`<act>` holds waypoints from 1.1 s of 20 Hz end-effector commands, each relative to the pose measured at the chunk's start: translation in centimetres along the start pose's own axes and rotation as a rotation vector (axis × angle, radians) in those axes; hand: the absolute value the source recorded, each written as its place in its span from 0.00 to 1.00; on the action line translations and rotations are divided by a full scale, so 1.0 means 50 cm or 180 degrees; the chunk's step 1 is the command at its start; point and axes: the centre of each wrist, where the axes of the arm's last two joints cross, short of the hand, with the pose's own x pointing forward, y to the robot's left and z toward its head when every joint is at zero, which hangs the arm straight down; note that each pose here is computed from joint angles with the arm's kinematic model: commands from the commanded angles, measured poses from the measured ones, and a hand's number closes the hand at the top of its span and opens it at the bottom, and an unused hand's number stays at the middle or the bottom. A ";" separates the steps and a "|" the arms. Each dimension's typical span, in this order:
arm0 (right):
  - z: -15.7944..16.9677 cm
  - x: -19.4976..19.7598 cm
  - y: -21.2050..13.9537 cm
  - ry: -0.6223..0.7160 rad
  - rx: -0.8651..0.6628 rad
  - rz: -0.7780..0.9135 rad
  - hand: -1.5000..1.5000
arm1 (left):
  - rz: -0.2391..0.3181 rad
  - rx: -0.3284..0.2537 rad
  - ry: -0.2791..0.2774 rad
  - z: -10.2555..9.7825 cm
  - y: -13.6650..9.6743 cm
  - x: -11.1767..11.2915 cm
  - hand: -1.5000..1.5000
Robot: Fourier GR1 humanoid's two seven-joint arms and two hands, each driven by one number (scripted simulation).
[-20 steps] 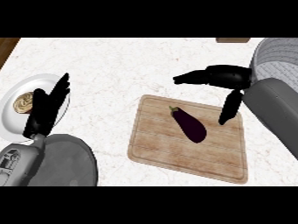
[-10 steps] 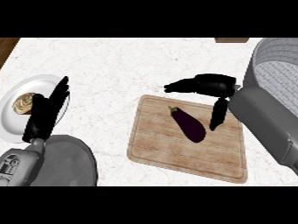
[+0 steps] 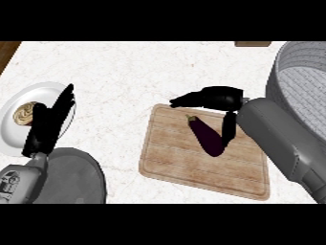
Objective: Pick the eggplant from the cutting board and place it in the basket
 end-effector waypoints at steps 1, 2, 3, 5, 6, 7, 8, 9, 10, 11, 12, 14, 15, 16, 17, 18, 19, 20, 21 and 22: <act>0.002 -0.004 0.013 -0.0134 0.0234 -0.0178 0.00 | -0.0026 0.0006 0.0027 -0.020 -0.001 0.018 0.50; -0.018 -0.016 0.051 -0.0113 0.0232 -0.0152 0.00 | -0.0064 0.0002 -0.0007 -0.015 -0.007 0.017 0.50; -0.006 -0.004 0.002 -0.0103 0.0281 -0.0164 0.00 | -0.0008 0.0014 -0.0007 -0.003 0.030 -0.015 0.50; 0.007 -0.024 0.024 -0.0033 0.0247 -0.0144 0.00 | 0.0037 0.0015 0.0013 -0.029 0.005 0.014 0.50; -0.015 -0.014 0.073 -0.0107 0.0323 -0.0137 0.00 | -0.0046 0.0011 -0.0008 -0.012 0.027 -0.016 0.50; -0.060 0.021 0.021 -0.0126 0.0312 -0.0182 0.00 | 0.0050 0.0023 -0.0035 -0.037 0.023 0.012 0.50; 0.008 -0.021 0.051 -0.0033 0.0316 -0.0211 0.00 | -0.0025 -0.0005 0.0012 -0.022 -0.010 0.007 0.50; 0.002 -0.025 0.035 -0.0061 0.0410 -0.0217 0.00 | -0.0007 0.0045 -0.0070 -0.014 -0.018 0.025 0.50; -0.015 -0.032 0.064 -0.0076 0.0299 -0.0138 0.00 | -0.0016 0.0024 -0.0065 -0.020 0.016 -0.009 0.50; -0.031 -0.013 0.040 -0.0039 0.0329 -0.0181 0.00 | 0.0055 -0.0032 0.0010 0.000 -0.016 -0.009 0.50; -0.033 -0.020 0.065 -0.0061 0.0322 -0.0240 0.00 | 0.0015 -0.0028 -0.0007 -0.006 0.015 -0.004 0.50; 0.009 -0.028 0.048 -0.0077 0.0267 -0.0233 0.00 | 0.0047 0.0063 0.0067 -0.005 -0.010 -0.023 0.50; 0.007 -0.041 0.081 -0.0089 0.0290 -0.0219 0.00 | -0.0031 -0.0018 -0.0052 -0.015 0.008 -0.006 0.50; -0.036 -0.018 0.069 -0.0038 0.0301 -0.0233 0.00 | 0.0031 -0.0043 -0.0007 -0.009 -0.004 -0.020 0.50; -0.022 -0.032 0.060 -0.0061 0.0241 -0.0222 0.00 | -0.0020 -0.0005 -0.0006 -0.004 0.005 0.026 0.50; -0.020 -0.029 0.080 -0.0085 0.0282 -0.0176 0.00 | 0.0053 -0.0009 0.0009 -0.005 0.014 -0.003 0.50; -0.030 -0.038 0.093 -0.0015 0.0373 -0.0174 0.00 | -0.0003 -0.0023 -0.0091 0.002 0.008 0.001 0.50; -0.027 -0.039 0.088 -0.0125 0.0374 -0.0088 1.00 | 0.0019 -0.0048 -0.0001 -0.019 -0.028 -0.012 0.50; -0.025 -0.034 0.109 -0.0192 0.0310 -0.0080 1.00 | 0.0051 -0.0031 0.0047 0.001 0.029 0.005 0.50; -0.050 -0.023 0.133 -0.0200 0.0232 0.0086 1.00 | -0.0024 -0.0014 0.0007 0.009 0.052 -0.017 0.50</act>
